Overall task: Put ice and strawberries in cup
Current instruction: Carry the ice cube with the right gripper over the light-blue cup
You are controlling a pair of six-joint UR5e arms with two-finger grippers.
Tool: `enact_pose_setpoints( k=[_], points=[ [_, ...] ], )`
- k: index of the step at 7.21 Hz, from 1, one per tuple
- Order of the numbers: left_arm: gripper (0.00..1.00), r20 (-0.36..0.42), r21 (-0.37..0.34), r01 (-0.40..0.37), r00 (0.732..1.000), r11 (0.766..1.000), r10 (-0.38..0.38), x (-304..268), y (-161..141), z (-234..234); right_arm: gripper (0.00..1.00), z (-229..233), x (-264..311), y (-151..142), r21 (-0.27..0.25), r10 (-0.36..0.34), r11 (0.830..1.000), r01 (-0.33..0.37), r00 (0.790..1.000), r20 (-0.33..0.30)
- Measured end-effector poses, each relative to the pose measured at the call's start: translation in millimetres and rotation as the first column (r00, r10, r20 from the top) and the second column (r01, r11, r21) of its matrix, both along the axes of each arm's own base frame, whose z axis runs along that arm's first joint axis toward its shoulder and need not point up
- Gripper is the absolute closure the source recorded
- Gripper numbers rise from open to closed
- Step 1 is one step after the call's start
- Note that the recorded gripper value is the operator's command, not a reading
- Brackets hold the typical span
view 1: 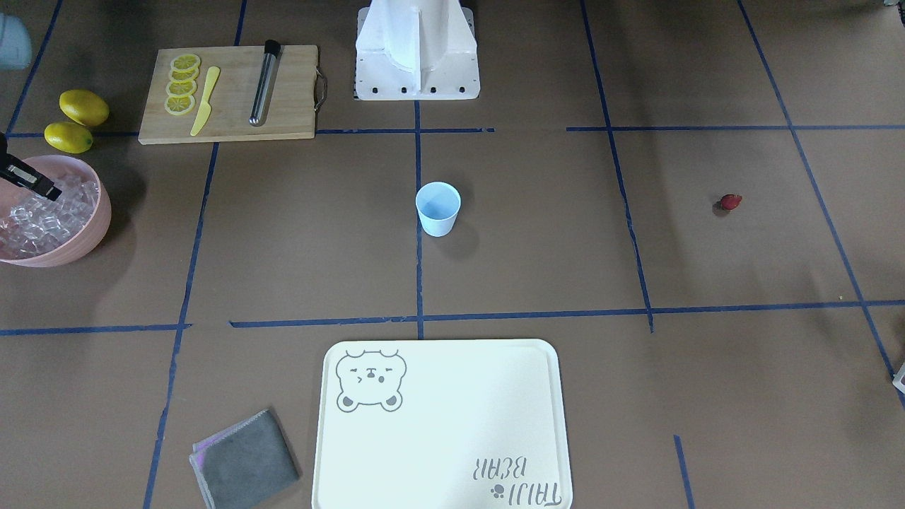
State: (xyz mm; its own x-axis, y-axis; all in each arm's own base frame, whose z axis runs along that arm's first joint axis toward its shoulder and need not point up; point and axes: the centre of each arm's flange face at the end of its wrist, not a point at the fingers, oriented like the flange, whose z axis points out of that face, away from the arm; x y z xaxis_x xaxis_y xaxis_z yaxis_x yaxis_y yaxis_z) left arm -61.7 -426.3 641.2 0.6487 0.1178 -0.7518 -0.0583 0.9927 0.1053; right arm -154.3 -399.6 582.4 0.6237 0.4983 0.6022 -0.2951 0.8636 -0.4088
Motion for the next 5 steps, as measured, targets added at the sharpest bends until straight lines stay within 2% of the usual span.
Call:
enact_pose_setpoints(
  k=[2, 4, 5],
  points=[
    [0.0, 0.0, -0.004, 0.004, 1.0, 1.0, -0.004, 0.4, -0.9, -0.6, 1.0, -15.1, 2.9, 3.1, 0.013, 0.005, 1.0, -0.005, 1.0, 0.012],
    [0.0, 0.0, 0.001, 0.006, 1.0, 1.0, -0.006, 0.2, -1.7, -3.7, 0.99, -78.9, 6.4, 5.6, 0.053, 0.043, 0.998, -0.046, 0.998, 0.056],
    [0.0, -0.001, 0.006, 0.006, 1.0, 1.0, -0.006, 0.1, -2.2, -5.7, 0.99, -123.0, -4.6, -4.3, 0.05, 0.086, 0.995, -0.091, 0.992, 0.094]
  ],
)
